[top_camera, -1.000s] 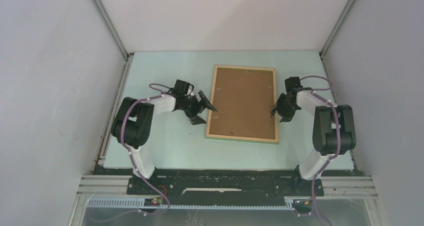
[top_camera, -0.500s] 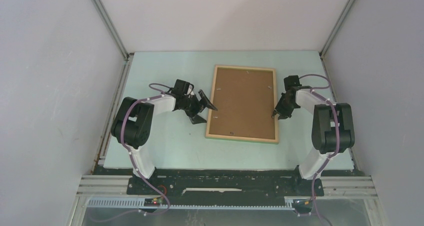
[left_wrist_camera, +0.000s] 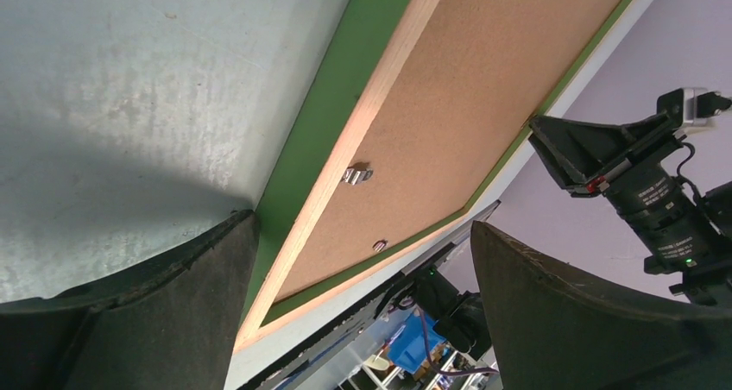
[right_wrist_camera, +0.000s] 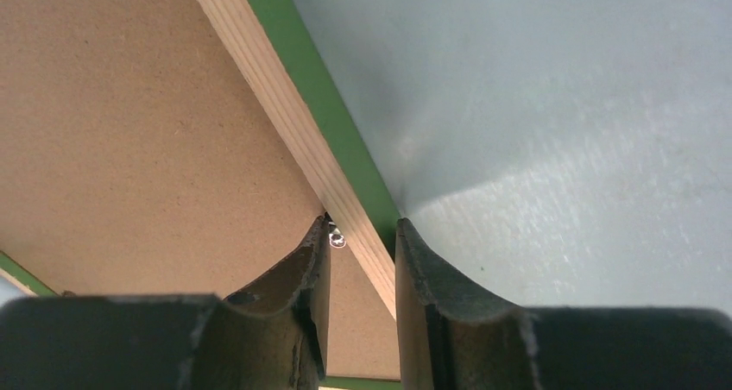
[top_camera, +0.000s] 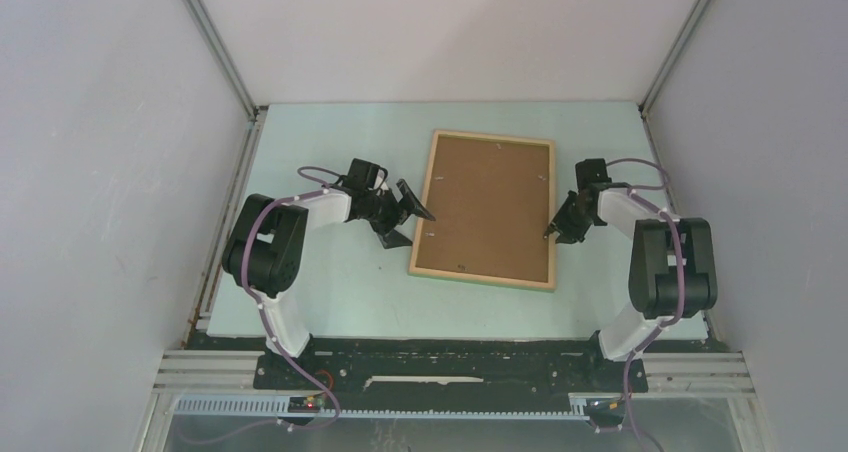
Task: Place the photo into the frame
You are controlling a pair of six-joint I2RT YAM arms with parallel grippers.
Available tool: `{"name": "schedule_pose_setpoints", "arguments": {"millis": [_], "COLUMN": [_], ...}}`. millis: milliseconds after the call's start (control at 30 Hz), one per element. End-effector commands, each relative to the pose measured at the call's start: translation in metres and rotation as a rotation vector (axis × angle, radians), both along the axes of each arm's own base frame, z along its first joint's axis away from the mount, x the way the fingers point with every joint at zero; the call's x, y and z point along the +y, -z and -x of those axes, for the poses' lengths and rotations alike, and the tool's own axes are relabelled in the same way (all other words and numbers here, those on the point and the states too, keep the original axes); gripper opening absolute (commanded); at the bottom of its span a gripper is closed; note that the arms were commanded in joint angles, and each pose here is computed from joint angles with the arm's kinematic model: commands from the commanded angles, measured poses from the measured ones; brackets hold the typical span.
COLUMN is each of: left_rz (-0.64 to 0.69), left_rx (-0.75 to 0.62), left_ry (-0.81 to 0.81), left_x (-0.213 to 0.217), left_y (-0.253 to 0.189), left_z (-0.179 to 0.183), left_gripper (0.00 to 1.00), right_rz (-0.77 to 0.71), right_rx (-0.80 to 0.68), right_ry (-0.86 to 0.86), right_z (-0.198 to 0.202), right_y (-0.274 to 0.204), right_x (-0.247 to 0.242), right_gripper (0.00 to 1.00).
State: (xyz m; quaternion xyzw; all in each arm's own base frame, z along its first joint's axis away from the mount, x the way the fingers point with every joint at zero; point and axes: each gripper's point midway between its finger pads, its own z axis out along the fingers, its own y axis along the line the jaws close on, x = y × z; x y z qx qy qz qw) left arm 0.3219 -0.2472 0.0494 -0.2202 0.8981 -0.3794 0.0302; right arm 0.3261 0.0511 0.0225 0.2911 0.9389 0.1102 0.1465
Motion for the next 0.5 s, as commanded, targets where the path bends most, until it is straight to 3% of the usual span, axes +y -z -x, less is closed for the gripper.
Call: {"name": "schedule_pose_setpoints", "arguments": {"millis": [0, 67, 133, 233, 467], "left_rz": [0.037, 0.037, 0.043, 0.061, 0.065], "left_rx": [-0.012, -0.008, 0.003, 0.017, 0.013], "left_ry": [0.001, -0.006, -0.011, -0.018, -0.022], "left_x": [-0.001, 0.0, 0.0, -0.002, -0.002], "left_y": [-0.01, -0.009, -0.007, -0.005, -0.007], "left_z": [0.005, 0.006, 0.007, 0.01, 0.011], "left_gripper": [0.97, 0.97, 0.97, 0.97, 0.97], "right_rz": [-0.028, 0.011, 0.041, 0.075, 0.12], "right_rx": [-0.122, -0.11, -0.092, -0.068, -0.029], "right_ry": [0.073, 0.071, 0.06, 0.061, 0.038], "right_z": [-0.016, -0.018, -0.017, -0.014, -0.011], "right_y": [-0.03, -0.03, -0.028, -0.022, -0.012], "right_x": [0.001, -0.004, -0.006, -0.009, -0.005], "right_gripper": [0.11, 0.37, 0.49, 0.54, 0.56]}}
